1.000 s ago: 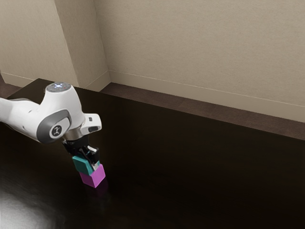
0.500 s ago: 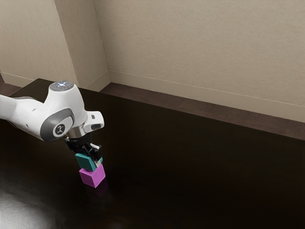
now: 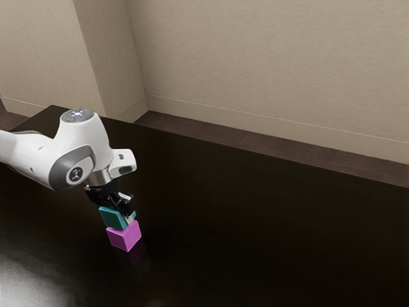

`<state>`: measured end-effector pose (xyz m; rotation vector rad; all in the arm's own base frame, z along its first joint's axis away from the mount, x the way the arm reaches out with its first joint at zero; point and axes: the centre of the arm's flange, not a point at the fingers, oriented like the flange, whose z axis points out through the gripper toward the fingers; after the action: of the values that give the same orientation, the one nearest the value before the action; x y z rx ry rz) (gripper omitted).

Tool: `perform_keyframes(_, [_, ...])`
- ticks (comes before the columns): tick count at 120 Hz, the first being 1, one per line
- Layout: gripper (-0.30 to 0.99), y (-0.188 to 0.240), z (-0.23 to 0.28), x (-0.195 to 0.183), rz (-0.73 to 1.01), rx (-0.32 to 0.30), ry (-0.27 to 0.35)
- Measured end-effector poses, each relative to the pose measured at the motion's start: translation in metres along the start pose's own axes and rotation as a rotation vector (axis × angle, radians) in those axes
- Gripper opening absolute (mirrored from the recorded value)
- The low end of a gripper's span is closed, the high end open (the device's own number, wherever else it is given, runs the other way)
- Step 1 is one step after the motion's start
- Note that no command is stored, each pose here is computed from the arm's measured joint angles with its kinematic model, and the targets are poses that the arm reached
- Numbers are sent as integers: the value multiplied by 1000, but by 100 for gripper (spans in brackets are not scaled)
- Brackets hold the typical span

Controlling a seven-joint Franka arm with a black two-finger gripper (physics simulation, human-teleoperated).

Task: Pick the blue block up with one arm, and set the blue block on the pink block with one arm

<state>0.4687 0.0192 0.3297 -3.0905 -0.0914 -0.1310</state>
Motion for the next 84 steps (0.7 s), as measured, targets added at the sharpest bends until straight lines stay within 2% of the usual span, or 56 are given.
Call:
perform_keyframes(47, [60,-7,-5,-1,-11,-10,10])
perform_keyframes(71, [64,-11,-84,-3,-2,-64,126])
perform_keyframes(84, [66,-4,-116,-14,14,-80,136])
